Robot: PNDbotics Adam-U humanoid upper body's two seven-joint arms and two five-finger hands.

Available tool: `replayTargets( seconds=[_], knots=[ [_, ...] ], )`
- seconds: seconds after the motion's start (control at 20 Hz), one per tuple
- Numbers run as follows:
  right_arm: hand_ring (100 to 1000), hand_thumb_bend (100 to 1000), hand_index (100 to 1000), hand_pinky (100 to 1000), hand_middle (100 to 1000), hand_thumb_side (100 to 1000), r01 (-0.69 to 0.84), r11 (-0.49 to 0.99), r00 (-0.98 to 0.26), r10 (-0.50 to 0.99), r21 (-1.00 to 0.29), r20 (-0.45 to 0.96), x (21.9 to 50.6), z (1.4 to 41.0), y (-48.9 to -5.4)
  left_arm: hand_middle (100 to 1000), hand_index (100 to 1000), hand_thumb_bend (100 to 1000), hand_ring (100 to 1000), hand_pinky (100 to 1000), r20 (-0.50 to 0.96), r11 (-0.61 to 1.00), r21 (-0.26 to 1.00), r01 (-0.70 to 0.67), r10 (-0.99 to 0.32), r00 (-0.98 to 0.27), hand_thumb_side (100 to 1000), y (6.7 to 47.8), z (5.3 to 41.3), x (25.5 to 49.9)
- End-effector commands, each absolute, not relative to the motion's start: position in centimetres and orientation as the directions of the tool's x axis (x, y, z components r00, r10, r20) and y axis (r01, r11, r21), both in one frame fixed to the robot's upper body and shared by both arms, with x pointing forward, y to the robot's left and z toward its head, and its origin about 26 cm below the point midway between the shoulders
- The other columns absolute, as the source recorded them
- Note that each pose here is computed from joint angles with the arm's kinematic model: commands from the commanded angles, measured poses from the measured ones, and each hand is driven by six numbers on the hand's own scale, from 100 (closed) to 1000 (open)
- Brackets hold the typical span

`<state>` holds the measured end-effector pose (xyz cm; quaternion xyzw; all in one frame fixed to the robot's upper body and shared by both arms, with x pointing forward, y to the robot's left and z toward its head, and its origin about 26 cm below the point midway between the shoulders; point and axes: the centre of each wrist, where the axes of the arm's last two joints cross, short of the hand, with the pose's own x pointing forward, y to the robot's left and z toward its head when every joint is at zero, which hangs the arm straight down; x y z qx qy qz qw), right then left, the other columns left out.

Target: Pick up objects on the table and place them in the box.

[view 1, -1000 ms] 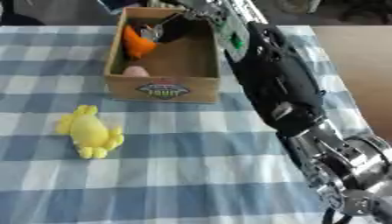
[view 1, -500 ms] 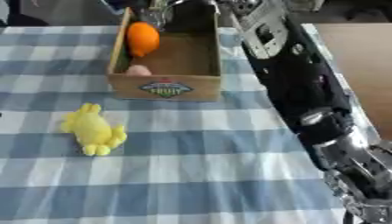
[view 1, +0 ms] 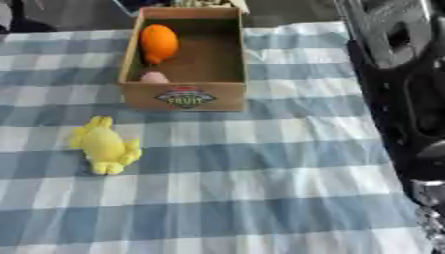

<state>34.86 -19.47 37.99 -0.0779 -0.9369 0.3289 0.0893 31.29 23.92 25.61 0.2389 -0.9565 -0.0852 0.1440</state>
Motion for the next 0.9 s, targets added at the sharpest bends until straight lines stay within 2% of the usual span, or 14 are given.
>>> replayTargets(
  seconds=[0.05, 0.35, 0.65, 0.8, 0.9],
  knots=[
    [859, 100, 886, 877, 753, 529, 0.088, 0.815, -0.974, 0.19, -0.572, 0.121, 32.7, 38.9, -21.2, 724, 847, 100, 744, 512, 0.082, 0.758, 0.322, -0.567, -0.619, -0.781, 420, 24.6, 28.2, 30.9],
    [833, 100, 874, 878, 727, 552, 0.022, 0.876, -0.973, 0.128, -0.481, 0.19, 31.5, 37.7, -23.2, 742, 867, 100, 759, 547, -0.062, 0.577, 0.472, -0.666, -0.732, -0.678, 322, 24.8, 30.5, 30.6],
    [829, 100, 872, 880, 725, 555, -0.019, 0.901, -0.974, 0.08, -0.432, 0.21, 30.8, 37.1, -24.0, 773, 902, 100, 797, 609, -0.166, 0.358, 0.684, -0.636, -0.773, -0.613, 264, 24.8, 31.4, 30.4],
    [827, 100, 870, 879, 726, 558, -0.016, 0.902, -0.973, 0.085, -0.431, 0.213, 30.7, 37.1, -24.2, 786, 916, 100, 813, 640, -0.234, 0.222, 0.784, -0.579, -0.759, -0.607, 309, 25.0, 31.6, 30.4],
    [827, 100, 870, 879, 726, 560, -0.013, 0.903, -0.973, 0.087, -0.428, 0.213, 30.6, 37.0, -24.3, 803, 933, 100, 826, 666, -0.293, 0.116, 0.834, -0.539, -0.735, -0.611, 388, 25.3, 31.7, 30.4]
  ],
)
